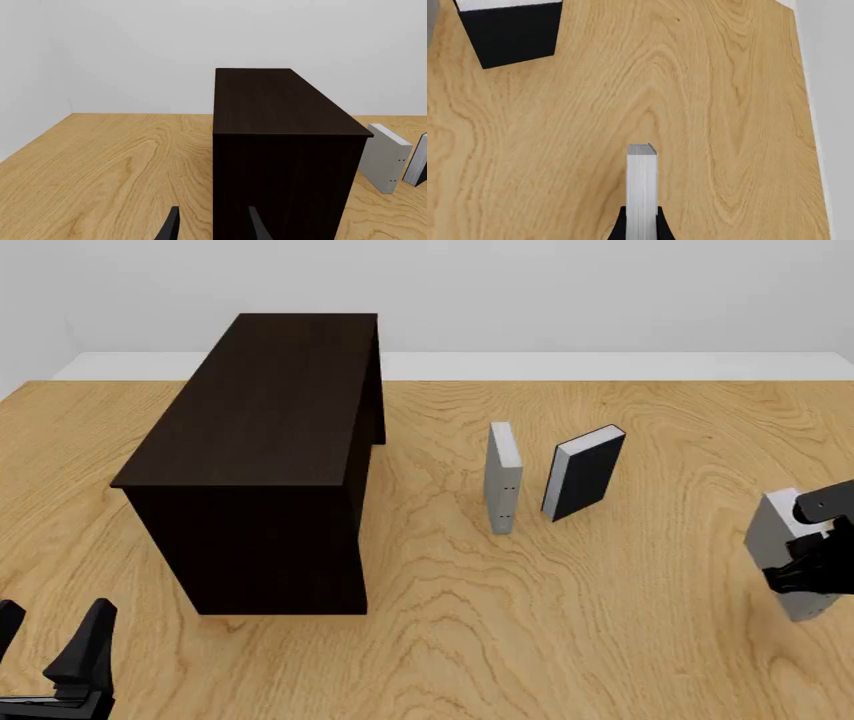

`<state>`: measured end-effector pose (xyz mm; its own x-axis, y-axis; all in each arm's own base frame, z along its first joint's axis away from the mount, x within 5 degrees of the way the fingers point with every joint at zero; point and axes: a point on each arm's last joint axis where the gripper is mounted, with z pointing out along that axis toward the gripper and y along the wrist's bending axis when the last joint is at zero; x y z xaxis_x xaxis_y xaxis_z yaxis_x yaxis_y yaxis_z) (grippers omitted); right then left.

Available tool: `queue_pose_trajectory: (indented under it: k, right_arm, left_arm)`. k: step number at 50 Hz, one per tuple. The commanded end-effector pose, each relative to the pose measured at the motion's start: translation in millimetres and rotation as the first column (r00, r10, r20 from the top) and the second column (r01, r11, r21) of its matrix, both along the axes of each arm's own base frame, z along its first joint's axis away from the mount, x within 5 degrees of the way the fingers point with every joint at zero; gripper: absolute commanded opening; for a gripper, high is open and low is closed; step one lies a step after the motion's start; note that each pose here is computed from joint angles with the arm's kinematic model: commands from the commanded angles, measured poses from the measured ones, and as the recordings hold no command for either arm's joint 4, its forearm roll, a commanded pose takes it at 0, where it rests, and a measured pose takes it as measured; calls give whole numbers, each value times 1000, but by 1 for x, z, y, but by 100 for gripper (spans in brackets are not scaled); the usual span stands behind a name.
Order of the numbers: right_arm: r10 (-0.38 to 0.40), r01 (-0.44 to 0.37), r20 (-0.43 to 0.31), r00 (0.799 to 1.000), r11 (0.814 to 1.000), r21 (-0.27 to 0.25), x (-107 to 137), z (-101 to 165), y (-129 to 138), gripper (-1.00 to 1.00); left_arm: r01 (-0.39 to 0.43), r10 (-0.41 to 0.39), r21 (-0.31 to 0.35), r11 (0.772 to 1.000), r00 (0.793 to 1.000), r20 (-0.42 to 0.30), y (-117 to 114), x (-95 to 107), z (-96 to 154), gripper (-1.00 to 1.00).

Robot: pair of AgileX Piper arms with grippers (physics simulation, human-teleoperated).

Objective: Pick up the book on the right and place it under the cabinet shelf.

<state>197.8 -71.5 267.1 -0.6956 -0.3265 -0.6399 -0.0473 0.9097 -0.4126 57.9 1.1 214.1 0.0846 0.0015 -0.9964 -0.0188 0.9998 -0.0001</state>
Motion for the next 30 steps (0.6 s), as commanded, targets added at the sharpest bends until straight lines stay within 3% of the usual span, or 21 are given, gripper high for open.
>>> queue_pose_trajectory:
  k: [1,6,13,22,24,27,28,30]
  right_arm:
    - [-24,10,115,993,993,119,9,23,20,-100]
    - [-54,17,204,977,984,179,13,41,26,-100]
    - [-64,-11,260,964,961,278,24,50,42,-100]
    - [-86,-21,289,954,937,348,39,47,49,-100]
    - [-133,-9,307,942,906,423,40,49,53,-100]
    - [-148,-1,301,942,896,443,45,46,54,-100]
    - [-170,4,289,942,868,497,46,44,60,-100]
    - [-167,-24,323,932,858,513,41,50,65,-100]
  left_arm:
    - [0,0,0,1000,1000,0,0,0,0,100]
    - [0,0,0,1000,1000,0,0,0,0,100]
    - [0,0,0,1000,1000,0,0,0,0,100]
    - [0,0,0,1000,1000,0,0,0,0,100]
    - [0,0,0,1000,1000,0,0,0,0,100]
    - [0,0,0,1000,1000,0,0,0,0,100]
    - [0,0,0,1000,1000,0,0,0,0,100]
    - [0,0,0,1000,1000,0,0,0,0,100]
